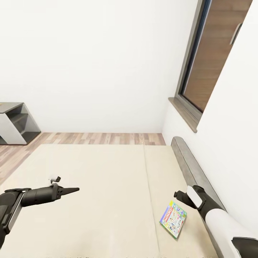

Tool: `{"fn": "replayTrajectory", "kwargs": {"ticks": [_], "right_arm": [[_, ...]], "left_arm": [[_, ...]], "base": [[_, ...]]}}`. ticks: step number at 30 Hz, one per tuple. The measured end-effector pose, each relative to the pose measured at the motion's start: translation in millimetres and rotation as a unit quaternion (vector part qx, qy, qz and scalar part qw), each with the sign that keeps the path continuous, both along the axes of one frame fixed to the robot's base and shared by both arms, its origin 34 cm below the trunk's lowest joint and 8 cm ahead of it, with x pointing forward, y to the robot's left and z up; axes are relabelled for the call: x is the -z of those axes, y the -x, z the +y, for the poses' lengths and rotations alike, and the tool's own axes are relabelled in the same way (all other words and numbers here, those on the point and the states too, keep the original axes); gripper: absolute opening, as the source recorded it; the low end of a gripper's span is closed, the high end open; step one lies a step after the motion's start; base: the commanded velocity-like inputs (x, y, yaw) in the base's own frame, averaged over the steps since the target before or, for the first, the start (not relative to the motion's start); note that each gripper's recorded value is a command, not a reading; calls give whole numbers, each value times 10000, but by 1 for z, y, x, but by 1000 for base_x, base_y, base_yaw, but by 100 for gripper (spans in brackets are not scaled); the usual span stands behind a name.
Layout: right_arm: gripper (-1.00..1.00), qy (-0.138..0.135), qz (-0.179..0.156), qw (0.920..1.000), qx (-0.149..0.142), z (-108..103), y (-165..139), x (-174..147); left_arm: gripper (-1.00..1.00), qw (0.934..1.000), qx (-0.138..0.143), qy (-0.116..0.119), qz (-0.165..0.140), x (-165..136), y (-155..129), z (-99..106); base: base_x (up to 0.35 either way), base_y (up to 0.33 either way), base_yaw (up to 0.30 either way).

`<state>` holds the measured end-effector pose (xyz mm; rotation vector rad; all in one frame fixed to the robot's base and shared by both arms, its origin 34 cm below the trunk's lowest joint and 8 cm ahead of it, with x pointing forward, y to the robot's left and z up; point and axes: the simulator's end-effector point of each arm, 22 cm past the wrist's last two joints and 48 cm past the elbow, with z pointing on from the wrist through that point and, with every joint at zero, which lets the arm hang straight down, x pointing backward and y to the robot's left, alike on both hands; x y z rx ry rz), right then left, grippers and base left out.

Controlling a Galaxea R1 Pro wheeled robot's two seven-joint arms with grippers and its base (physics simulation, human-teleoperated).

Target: Put all the toys in the child's room - the three board games (two on the bed and one on the table), the two jigsaw puzzles on the table, and the tennis ball on the table - inside the toy box on the table in the child's room.

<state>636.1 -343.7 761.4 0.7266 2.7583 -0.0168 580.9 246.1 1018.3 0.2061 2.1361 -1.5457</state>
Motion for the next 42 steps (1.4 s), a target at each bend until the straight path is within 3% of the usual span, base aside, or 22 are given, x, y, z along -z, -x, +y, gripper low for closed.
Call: {"fn": "replayTrajectory", "kwargs": {"ticks": [42], "right_arm": [[100,-76,330,9994,73,2,17,36]], "left_arm": [[100,9994,-1,-6,343,32,0,1]], "base": [[0,0,0]]}}
